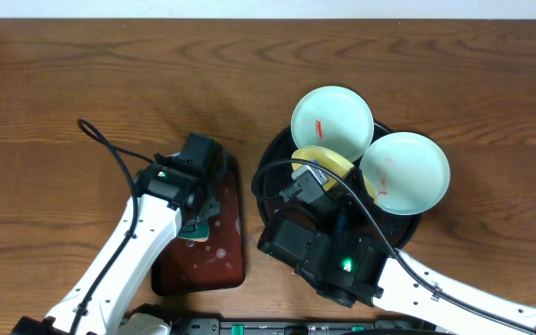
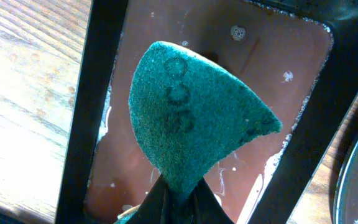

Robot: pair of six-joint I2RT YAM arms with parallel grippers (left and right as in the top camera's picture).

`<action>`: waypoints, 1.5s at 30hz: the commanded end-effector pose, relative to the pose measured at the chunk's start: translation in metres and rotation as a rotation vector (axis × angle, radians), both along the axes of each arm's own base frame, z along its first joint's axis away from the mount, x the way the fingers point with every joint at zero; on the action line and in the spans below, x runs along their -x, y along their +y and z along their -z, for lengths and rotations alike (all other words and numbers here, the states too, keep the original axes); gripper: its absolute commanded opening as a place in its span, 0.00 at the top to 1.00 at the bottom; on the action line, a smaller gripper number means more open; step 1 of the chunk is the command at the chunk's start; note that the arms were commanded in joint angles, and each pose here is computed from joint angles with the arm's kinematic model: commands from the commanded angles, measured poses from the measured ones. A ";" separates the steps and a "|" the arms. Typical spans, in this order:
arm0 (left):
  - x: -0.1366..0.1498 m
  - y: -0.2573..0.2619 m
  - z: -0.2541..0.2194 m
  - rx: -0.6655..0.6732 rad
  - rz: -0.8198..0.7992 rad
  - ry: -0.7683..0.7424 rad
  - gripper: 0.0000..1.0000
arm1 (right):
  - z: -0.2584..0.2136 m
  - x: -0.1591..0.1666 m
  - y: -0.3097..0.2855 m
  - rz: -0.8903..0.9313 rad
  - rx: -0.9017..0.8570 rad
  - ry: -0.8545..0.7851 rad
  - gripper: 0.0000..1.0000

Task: Clean dirty plates on tray and stack at the side
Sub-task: 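Lift the yellow plate with the right gripper and carry it right, then lower the yellow plate onto the table at the right side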

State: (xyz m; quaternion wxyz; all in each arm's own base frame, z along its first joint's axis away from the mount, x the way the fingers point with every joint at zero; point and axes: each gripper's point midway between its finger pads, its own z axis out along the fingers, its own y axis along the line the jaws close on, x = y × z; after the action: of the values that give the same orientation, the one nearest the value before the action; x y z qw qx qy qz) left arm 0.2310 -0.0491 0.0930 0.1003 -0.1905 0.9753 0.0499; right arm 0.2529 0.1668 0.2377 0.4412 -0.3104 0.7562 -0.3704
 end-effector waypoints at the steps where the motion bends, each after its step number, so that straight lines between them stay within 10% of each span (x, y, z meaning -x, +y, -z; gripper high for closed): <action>1: 0.000 0.003 0.001 -0.010 0.000 0.001 0.92 | -0.018 0.000 0.000 0.004 -0.015 -0.053 0.99; 24: 0.000 0.003 0.001 -0.011 0.000 0.001 0.92 | 0.040 -0.058 -0.104 0.404 -1.058 0.498 0.99; 31: 0.000 0.003 0.001 -0.011 0.000 0.001 0.92 | 0.037 -0.065 -0.213 0.662 -1.334 0.346 0.99; 45: 0.000 0.003 0.001 -0.011 0.000 0.001 0.92 | 0.090 -0.021 -0.394 1.296 -1.350 0.008 0.99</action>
State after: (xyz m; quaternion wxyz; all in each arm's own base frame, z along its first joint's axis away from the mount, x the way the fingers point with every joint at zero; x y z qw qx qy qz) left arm 0.2309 -0.0491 0.0930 0.1002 -0.1904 0.9753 0.0500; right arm 0.2832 -0.2041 0.1562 0.2488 0.4544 0.8554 -0.0054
